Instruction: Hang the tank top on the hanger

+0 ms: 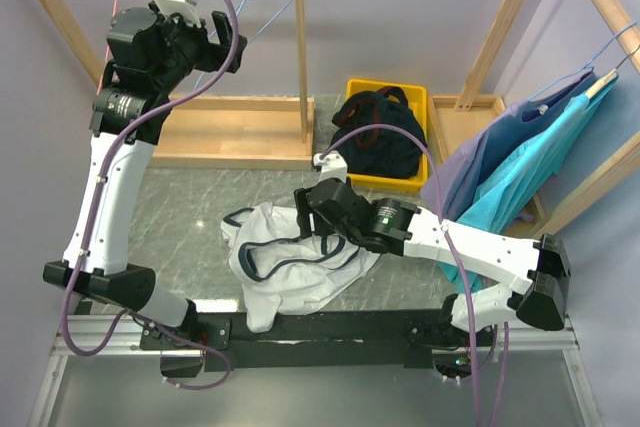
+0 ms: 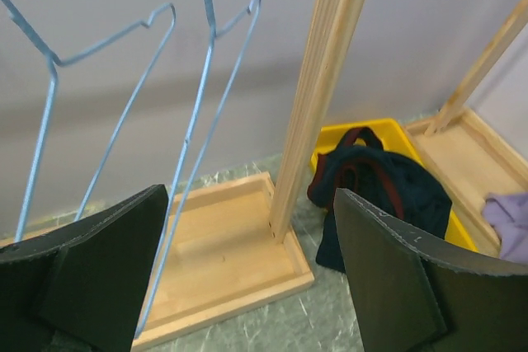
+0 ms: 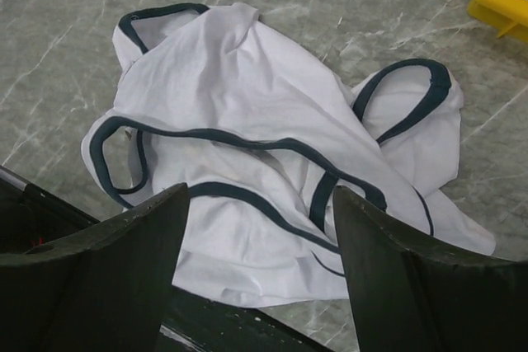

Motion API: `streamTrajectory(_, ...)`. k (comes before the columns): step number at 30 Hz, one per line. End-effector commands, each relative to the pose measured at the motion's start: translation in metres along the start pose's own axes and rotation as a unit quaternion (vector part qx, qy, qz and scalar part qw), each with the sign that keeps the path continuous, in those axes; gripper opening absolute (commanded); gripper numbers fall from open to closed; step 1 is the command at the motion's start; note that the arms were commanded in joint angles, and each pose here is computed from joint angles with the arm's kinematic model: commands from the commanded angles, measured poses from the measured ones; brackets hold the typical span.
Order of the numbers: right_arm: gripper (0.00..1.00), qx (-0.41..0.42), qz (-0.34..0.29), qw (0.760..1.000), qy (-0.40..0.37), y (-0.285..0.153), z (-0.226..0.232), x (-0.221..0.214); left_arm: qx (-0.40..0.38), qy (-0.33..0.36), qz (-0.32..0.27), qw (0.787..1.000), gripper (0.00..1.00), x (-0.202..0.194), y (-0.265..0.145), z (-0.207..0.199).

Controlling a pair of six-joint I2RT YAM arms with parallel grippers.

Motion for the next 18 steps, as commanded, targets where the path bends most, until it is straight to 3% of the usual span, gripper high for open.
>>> streamTrajectory(1, 0.78, 0.023, -0.021, 0.999, 0.007, -0.011, 0.001, 0.009, -0.027, 0.020, -0.017, 0.999, 0.89, -0.003, 0.006, 0.004)
streamTrajectory(18, 0.78, 0.024, -0.050, 0.998, 0.014, -0.038, -0.011, 0.020, -0.028, 0.031, 0.024, 0.999, 0.76, -0.039, 0.053, 0.027)
Point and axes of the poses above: each gripper's point midway between its finger pads, its own y axis out along the fingers, its own z axis along the line the jaws close on, x = y × z, the point moved 9 cm from there along -y, back along the fingers, and after that the axes turned 11 degrees about y, right-handed, at the moved point
